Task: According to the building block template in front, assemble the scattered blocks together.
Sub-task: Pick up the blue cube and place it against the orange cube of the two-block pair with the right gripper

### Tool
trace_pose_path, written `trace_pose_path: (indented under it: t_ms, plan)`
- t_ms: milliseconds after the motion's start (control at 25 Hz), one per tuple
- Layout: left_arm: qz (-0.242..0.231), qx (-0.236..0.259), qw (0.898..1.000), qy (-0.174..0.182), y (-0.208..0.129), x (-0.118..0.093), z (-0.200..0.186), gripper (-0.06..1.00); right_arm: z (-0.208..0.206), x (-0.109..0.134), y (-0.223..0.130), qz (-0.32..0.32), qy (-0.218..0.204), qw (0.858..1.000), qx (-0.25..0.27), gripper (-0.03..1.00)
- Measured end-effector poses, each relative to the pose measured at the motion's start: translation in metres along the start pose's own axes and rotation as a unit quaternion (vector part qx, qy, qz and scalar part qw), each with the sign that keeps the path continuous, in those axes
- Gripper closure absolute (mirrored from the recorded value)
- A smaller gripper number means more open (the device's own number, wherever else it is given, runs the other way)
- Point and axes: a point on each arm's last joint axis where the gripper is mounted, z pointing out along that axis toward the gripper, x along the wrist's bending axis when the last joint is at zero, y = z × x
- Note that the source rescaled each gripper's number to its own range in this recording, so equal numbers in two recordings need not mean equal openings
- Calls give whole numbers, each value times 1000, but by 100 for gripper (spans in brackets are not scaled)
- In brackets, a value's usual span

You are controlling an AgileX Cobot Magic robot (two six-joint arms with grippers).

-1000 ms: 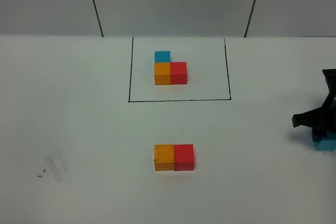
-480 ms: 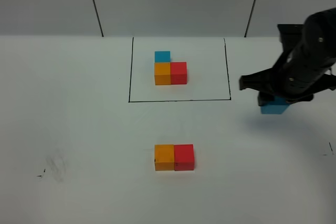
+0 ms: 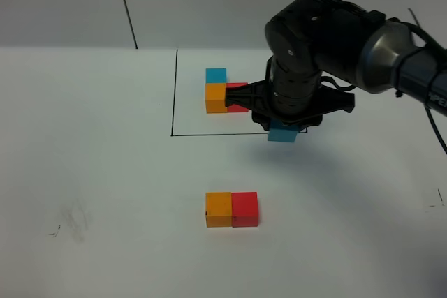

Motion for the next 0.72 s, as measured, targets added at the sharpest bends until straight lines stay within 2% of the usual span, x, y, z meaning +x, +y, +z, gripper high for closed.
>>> trace_pose_path:
  t_ms: [120, 320, 560, 720]
  plan:
    - [0, 0, 1000, 0, 0, 0, 0, 32, 9, 12, 2, 13, 11, 1000, 25, 97]
    - [0, 0, 1000, 0, 0, 0, 0, 32, 24, 24, -5, 10, 4, 999, 48, 97]
    - [0, 0, 1000, 0, 0, 0, 0, 32, 23, 53, -25, -47, -1, 999, -4, 97]
    - [0, 0, 1000, 0, 0, 0, 0, 32, 24, 65, -32, -62, 12, 998, -7, 97]
